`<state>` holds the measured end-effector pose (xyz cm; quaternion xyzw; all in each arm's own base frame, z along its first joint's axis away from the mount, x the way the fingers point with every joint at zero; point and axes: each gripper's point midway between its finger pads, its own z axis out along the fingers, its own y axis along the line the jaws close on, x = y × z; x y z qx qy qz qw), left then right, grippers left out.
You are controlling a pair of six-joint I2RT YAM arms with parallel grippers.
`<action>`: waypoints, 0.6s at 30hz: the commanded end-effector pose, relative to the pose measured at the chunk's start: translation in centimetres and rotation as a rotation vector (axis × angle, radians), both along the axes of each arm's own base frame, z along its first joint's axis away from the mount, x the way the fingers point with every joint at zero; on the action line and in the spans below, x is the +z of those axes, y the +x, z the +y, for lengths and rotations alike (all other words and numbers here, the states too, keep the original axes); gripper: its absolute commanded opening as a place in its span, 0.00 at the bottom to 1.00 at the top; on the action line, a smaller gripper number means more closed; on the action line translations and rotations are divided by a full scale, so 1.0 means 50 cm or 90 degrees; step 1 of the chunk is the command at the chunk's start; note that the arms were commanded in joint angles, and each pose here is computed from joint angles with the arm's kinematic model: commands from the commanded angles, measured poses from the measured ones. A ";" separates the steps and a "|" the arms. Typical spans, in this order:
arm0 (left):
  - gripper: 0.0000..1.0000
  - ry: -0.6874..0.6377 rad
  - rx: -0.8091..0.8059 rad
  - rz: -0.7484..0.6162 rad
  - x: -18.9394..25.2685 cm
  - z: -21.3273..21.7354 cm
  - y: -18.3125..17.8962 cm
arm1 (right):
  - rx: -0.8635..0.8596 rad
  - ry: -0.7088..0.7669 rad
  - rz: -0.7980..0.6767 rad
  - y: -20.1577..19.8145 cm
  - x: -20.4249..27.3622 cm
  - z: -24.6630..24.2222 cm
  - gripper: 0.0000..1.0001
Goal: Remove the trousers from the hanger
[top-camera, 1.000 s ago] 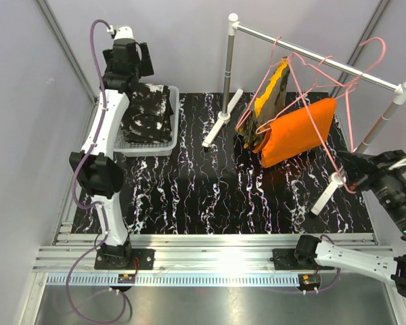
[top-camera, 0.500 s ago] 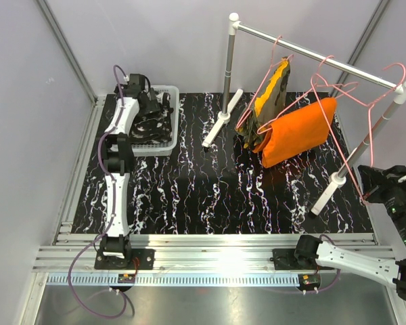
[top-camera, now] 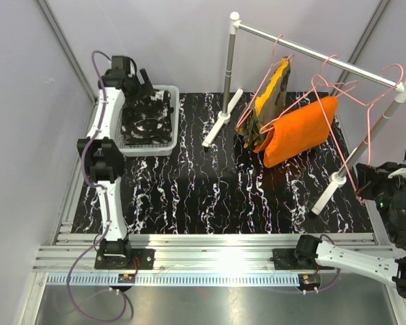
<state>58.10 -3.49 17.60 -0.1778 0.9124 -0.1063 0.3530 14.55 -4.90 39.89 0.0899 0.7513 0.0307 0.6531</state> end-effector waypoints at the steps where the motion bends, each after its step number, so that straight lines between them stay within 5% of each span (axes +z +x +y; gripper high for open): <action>1: 0.99 -0.036 -0.029 -0.159 0.275 -0.031 -0.084 | -0.093 -0.068 0.006 -0.001 0.008 -0.049 0.00; 8: 0.99 -0.037 -0.042 -0.196 0.342 -0.039 -0.214 | 0.144 0.086 -0.004 -0.049 0.025 0.014 0.00; 18: 0.99 -0.023 -0.057 -0.218 0.336 -0.059 -0.382 | 0.106 0.082 0.035 -0.084 -0.005 -0.064 0.00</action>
